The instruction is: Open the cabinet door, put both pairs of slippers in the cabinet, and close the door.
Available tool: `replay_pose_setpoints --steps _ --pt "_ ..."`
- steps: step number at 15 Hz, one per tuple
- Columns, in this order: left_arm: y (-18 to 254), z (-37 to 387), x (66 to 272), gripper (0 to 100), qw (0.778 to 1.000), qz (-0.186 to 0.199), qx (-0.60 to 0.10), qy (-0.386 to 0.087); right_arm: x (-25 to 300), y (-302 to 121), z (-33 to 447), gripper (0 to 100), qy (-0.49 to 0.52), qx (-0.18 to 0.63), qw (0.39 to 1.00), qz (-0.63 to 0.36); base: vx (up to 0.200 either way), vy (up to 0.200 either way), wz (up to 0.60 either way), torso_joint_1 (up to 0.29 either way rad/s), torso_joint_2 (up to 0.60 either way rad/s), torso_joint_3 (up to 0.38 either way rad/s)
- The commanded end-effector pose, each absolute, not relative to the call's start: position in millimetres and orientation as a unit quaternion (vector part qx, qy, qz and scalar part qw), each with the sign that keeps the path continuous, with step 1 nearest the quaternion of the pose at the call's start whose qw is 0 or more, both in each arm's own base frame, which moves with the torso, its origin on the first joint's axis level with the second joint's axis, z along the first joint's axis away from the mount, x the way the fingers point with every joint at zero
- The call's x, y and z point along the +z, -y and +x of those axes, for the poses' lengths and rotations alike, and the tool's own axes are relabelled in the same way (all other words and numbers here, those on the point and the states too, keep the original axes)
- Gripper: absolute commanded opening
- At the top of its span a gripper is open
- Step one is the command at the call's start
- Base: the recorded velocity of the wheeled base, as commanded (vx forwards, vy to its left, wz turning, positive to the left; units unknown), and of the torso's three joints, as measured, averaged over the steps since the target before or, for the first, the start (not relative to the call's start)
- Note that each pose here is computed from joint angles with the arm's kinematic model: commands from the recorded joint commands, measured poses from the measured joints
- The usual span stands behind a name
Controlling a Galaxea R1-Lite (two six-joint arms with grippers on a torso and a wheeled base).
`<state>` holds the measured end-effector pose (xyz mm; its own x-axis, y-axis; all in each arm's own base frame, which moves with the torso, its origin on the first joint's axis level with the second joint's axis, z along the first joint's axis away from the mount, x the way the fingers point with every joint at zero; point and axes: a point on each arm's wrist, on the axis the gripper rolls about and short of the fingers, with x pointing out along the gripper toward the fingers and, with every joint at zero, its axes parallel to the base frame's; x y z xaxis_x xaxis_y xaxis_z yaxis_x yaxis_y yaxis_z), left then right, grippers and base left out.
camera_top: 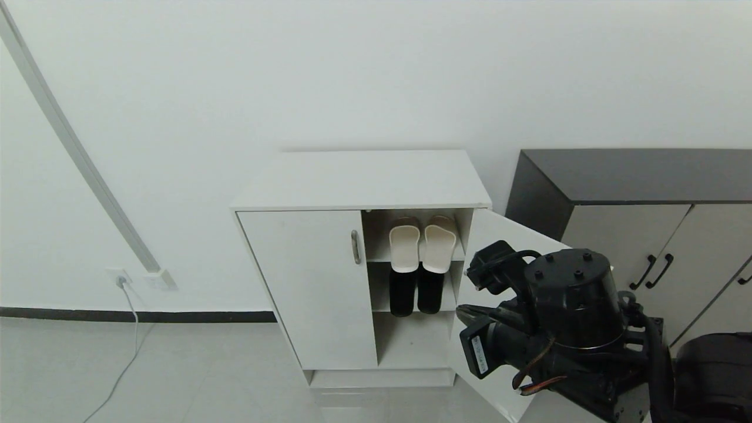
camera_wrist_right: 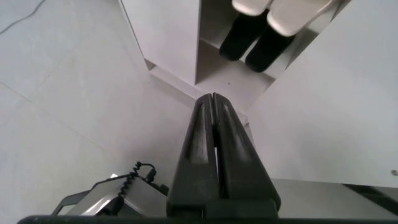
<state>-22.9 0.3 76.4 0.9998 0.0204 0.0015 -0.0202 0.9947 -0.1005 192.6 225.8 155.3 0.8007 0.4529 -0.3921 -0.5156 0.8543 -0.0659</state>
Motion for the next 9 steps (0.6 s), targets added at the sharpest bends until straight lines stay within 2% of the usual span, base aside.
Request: replay_pose_setpoints --steps 1,6,9 --pt "-0.3 -22.9 76.4 0 0.999 -0.051 0.011 0.001 154.7 -225.4 193.6 0 -0.185 0.255 0.945 -0.085 0.0 0.0 0.0 0.256 -0.59 -0.339" --pt "-0.3 -22.9 76.4 0 0.999 -0.051 0.011 0.001 152.6 -223.5 196.8 0 -0.188 0.249 0.946 -0.085 0.0 0.0 0.0 0.235 -0.51 -0.283" --pt "-0.3 -22.9 76.4 0 0.999 -0.051 0.01 0.001 151.8 -223.2 196.5 0 -0.189 0.249 0.946 -0.086 0.0 0.0 0.0 0.057 -0.13 -0.07"
